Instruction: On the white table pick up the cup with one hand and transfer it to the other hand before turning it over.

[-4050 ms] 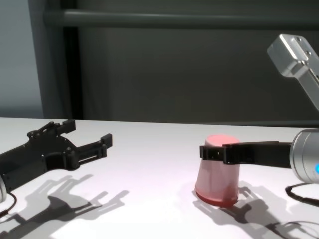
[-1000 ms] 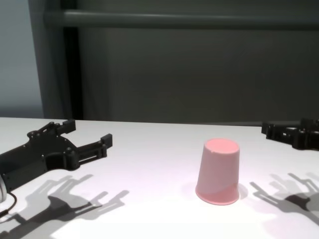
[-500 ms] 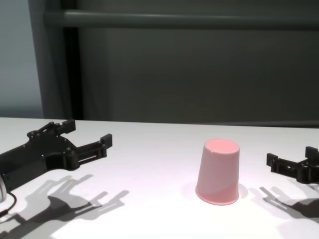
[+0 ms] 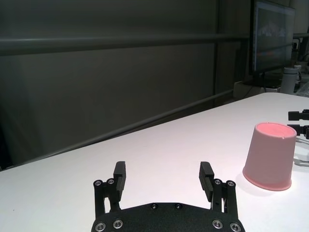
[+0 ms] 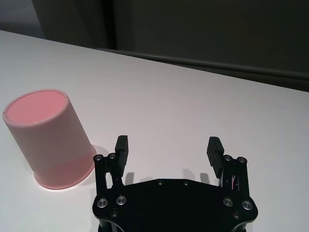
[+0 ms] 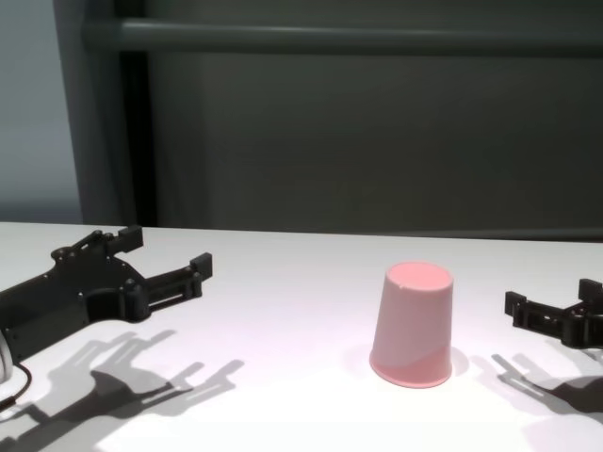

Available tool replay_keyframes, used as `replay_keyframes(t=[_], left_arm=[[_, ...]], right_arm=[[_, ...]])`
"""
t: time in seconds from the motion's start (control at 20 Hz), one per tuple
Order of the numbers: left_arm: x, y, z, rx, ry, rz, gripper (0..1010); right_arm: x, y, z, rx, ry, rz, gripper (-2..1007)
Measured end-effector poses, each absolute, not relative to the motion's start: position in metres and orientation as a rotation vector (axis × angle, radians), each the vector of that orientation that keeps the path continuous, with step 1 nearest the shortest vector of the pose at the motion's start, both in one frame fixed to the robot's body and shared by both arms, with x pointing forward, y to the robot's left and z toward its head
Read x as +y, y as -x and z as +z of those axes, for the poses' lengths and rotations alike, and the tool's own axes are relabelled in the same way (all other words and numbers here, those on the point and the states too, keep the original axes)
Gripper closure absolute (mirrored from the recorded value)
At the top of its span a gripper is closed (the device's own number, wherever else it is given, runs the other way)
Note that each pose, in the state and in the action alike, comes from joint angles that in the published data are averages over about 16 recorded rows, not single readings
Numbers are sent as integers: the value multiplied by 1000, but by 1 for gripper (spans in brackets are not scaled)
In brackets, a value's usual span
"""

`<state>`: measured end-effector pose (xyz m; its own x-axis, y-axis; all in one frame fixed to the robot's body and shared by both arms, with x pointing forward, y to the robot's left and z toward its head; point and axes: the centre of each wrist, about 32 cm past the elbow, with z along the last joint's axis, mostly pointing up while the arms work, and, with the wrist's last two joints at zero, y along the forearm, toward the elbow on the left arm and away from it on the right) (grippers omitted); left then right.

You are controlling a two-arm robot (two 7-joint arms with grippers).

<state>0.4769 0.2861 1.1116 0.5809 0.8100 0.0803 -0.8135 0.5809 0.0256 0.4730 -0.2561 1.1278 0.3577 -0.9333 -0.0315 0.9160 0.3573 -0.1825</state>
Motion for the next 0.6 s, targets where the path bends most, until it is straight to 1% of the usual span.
replay_keyframes(t=[0.6], left_arm=[[286,-477,1112,-62,-62,949,9]], right_arm=[[-256,-474,1130,136,139,-1195,3]])
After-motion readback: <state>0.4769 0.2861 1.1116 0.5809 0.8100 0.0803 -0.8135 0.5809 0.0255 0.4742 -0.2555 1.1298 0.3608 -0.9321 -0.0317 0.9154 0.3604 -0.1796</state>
